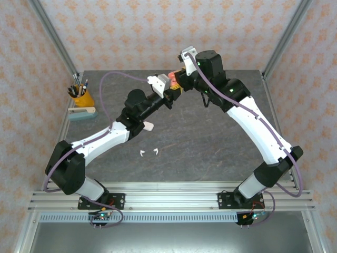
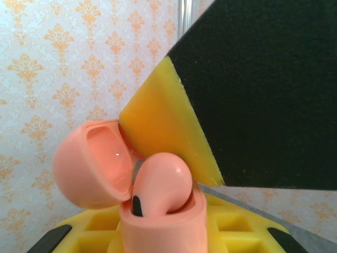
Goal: Insert the wireless bluetooth earbuds into the charging case
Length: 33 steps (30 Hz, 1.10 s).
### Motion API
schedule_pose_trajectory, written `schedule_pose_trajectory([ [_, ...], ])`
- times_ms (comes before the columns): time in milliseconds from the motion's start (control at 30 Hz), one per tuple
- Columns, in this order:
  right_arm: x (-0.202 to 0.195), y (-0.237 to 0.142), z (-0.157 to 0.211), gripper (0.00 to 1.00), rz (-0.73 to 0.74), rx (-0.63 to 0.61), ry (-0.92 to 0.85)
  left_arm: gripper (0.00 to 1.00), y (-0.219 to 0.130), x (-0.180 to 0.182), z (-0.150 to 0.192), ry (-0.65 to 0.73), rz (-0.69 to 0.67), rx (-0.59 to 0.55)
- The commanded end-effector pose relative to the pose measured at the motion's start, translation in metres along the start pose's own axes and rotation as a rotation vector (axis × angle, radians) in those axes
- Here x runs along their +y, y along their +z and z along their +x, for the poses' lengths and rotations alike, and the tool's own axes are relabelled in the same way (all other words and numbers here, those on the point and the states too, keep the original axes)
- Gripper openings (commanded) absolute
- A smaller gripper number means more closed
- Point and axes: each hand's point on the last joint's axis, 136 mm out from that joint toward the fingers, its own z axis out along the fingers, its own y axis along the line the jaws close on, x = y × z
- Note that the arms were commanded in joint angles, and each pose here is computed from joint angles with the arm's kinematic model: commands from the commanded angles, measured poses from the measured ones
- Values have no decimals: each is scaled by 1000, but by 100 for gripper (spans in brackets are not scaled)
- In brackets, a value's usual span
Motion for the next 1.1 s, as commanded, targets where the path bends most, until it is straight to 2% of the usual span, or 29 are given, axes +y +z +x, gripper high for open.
schedule_pose_trajectory([
  [0,2,-14,-5,31,3,-21,0,0,0,-5,-36,17,23,-101],
  [267,-3,-19,-18,36,28,-58,14,0,1,-6,-33,11,25,-95],
  [1067,-24,-42,-57,39,130,-181,118,0,-2,-6,-30,11,25,-95],
])
